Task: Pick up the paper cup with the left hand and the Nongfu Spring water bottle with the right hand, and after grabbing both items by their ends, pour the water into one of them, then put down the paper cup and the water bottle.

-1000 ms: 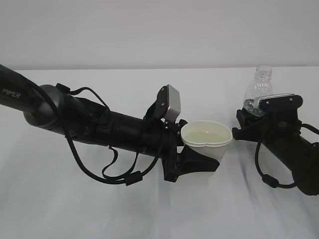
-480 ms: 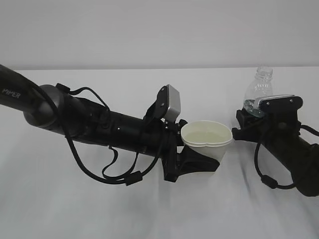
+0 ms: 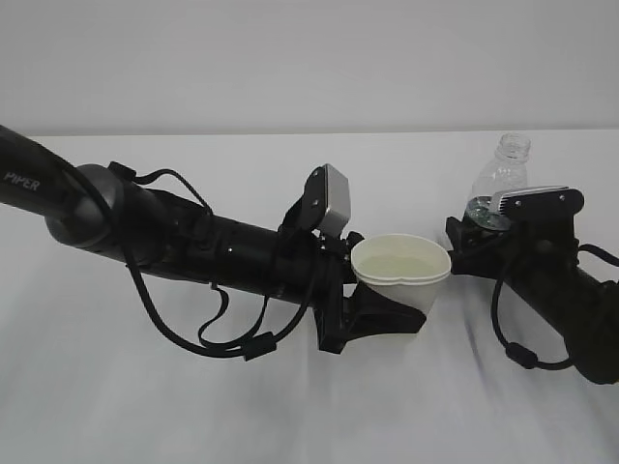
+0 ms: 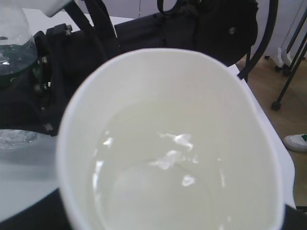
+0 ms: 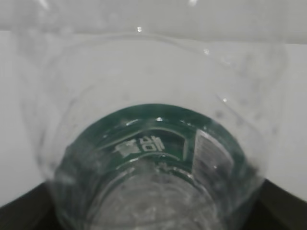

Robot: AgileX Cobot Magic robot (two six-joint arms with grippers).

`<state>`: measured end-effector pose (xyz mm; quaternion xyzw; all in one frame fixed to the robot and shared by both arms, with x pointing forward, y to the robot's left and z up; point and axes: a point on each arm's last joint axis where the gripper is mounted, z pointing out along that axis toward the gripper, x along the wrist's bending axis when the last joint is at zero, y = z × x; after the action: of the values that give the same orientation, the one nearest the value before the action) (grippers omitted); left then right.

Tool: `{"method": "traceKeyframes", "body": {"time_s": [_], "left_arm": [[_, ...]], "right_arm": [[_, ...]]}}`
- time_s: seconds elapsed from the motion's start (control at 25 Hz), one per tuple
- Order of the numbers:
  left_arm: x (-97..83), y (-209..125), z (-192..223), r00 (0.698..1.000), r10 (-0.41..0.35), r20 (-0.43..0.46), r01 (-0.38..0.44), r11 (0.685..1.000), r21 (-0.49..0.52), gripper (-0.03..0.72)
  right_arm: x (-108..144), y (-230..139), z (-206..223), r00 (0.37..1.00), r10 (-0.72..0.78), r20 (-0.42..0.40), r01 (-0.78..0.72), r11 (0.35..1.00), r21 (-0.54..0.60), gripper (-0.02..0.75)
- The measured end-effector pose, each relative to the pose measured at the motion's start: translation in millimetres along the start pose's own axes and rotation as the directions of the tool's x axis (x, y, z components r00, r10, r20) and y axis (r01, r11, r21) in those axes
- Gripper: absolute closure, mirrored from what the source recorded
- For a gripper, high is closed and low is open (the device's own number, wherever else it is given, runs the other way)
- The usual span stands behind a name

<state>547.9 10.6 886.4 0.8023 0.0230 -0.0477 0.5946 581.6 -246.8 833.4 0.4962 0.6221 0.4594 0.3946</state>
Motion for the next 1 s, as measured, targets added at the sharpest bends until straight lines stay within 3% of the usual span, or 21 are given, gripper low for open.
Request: {"method": "traceKeyframes", "body": {"time_s": [0.4,0.76,1.0], "left_arm": [[0.0,0,0,1.000,0.000,0.000,0.000,1.000,0.000,0.259],[0.0,0,0,1.000,0.000,0.000,0.000,1.000,0.000,0.259],[0.0,0,0,1.000,0.000,0.000,0.000,1.000,0.000,0.259]], "right_arm": [[1,-6,-8,1.000,0.001,-0.004,-0.001,0.999,0.032,0.165],[0,17,-20,1.000,-0.002,-0.001,0.002,1.000,-0.025,0.164],[2,12,-40,1.000,0.000,-0.003,0.000,1.000,0.020,0.162]]}}
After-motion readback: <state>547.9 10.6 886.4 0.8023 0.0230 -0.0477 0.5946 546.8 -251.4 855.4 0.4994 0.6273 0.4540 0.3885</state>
